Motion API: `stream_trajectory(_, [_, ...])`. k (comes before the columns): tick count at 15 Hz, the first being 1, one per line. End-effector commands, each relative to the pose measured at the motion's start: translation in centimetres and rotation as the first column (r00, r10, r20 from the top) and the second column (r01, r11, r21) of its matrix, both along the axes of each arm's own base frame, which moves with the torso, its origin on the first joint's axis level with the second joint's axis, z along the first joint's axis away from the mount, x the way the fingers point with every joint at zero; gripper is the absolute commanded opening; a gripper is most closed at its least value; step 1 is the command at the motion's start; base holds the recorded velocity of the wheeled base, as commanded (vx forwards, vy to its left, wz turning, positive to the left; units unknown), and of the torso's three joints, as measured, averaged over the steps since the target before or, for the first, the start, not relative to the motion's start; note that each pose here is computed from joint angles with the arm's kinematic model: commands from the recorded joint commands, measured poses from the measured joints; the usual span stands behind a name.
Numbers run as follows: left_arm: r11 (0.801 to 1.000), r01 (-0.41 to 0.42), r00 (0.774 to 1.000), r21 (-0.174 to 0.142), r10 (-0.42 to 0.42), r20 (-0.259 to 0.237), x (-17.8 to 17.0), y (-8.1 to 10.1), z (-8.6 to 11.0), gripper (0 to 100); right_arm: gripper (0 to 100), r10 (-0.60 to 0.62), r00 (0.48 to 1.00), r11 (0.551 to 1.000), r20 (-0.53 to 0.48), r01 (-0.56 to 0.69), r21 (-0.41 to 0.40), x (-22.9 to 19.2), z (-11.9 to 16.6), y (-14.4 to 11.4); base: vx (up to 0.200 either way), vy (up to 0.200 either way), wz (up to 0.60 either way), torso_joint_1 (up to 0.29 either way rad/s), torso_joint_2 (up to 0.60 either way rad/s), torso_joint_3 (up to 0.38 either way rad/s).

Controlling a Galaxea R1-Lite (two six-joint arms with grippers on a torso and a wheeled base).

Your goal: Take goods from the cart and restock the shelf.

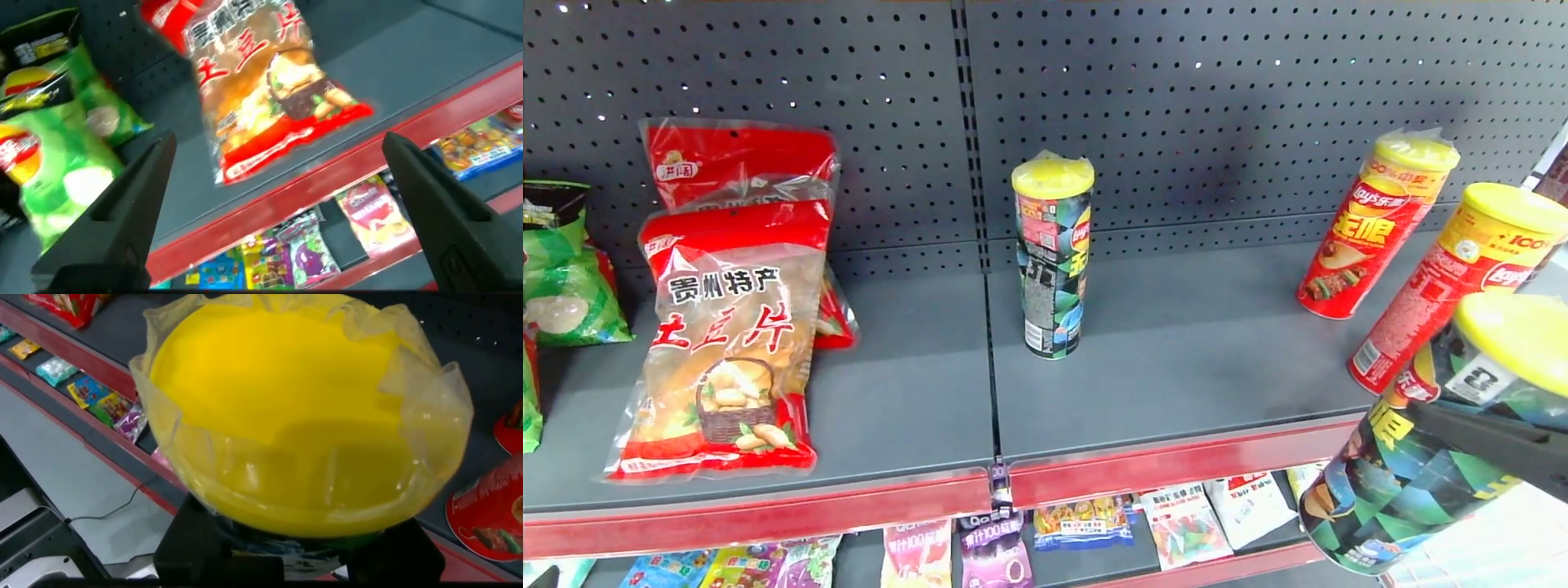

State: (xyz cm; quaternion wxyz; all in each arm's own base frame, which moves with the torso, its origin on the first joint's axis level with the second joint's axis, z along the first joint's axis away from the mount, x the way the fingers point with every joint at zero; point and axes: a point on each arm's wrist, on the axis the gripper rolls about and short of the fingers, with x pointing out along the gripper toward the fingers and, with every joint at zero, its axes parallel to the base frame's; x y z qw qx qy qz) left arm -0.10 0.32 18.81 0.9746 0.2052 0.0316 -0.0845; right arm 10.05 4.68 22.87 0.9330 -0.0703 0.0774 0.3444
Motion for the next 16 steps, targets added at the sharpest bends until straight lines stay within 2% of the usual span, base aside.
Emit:
stream_trajectory(1, [0.997,0.073,0.994,0.008,-0.072,-0.078,2.9,-1.0,1.1,100,0,0.031,1.0,1.0,-0.003,-0.031,-0.002,0.3,0.2,0.5,0.0,0.0,0.0,0.0,0.0,0.0])
stream_trajectory(2, [0.99,0.141,0.985,-0.02,-0.143,-0.099,4.6,-1.7,1.9,100,0,0.045,0.999,0.999,-0.003,-0.045,-0.002,0.4,0.4,0.7,0.0,0.0,0.0,0.0,0.0,0.0])
stream_trajectory(3, [0.974,0.211,0.969,-0.086,-0.22,-0.115,6.7,-2.5,3.1,100,0,0.048,0.999,0.999,-0.007,-0.048,-0.005,0.7,0.4,0.9,0.0,0.0,0.0,0.0,0.0,0.0])
stream_trajectory(4, [0.965,0.238,0.961,-0.11,-0.25,-0.118,7.5,-2.8,3.6,100,0,0.048,0.999,0.999,-0.007,-0.048,-0.005,0.8,0.5,0.9,0.0,0.0,0.0,0.0,0.0,0.0])
stream_trajectory(5, [0.943,0.292,0.942,-0.162,-0.313,-0.123,12.3,-4.3,5.7,100,0,0.05,0.999,0.999,0.001,-0.05,-0.011,1.2,0.5,1.1,0.0,0.0,0.0,0.0,0.0,0.0])
stream_trajectory(6, [0.937,0.301,0.938,-0.179,-0.325,-0.124,14.8,-5.1,6.3,100,0,0.047,0.999,0.999,0.005,-0.047,-0.011,1.4,0.5,1.2,0.0,0.0,0.0,0.0,0.0,0.0])
stream_trajectory(7, [0.913,0.349,0.918,-0.213,-0.379,-0.117,16.9,-6.9,7.1,100,0,0.044,0.999,0.999,0.008,-0.044,-0.011,1.4,0.5,1.2,0.0,0.0,0.0,0.0,0.0,0.0])
stream_trajectory(8, [0.882,0.393,0.893,-0.261,-0.434,-0.122,18.4,-8.8,7.8,100,0,0.043,0.999,0.999,0.005,-0.043,-0.012,1.4,0.4,1.1,0.0,0.0,0.0,0.0,0.0,0.0])
stream_trajectory(9, [0.862,0.416,0.874,-0.29,-0.467,-0.132,19.3,-10.2,8.1,100,0,0.04,0.999,0.999,0.005,-0.04,-0.012,1.4,0.4,1.1,0.0,0.0,0.0,0.0,0.0,0.0])
stream_trajectory(10, [0.844,0.438,0.856,-0.311,-0.497,-0.144,20.5,-11.8,8.2,100,0,0.035,0.999,0.999,0.007,-0.035,-0.012,1.4,0.4,1.1,0.0,0.0,0.0,0.0,0.0,0.0])
stream_trajectory(11, [0.836,0.45,0.841,-0.313,-0.515,-0.166,22.3,-13.5,7.9,100,0,0.025,1.0,1.0,0.01,-0.024,-0.013,1.4,0.5,1.1,0.0,0.0,0.0,0.0,0.0,0.0])
stream_trajectory(12, [0.834,0.456,0.833,-0.311,-0.523,-0.181,23.4,-14.5,7.6,100,0,0.017,1.0,1.0,0.01,-0.017,-0.013,1.4,0.5,1.1,0.0,0.0,0.0,0.0,0.0,0.0])
stream_trajectory(16, [0.813,0.491,0.812,-0.313,-0.557,-0.175,25.7,-17.4,7.6,100,0,0.009,1.0,1.0,0.012,-0.009,-0.014,1.4,0.5,1.0,0.0,0.0,0.0,0.0,0.0,0.0])
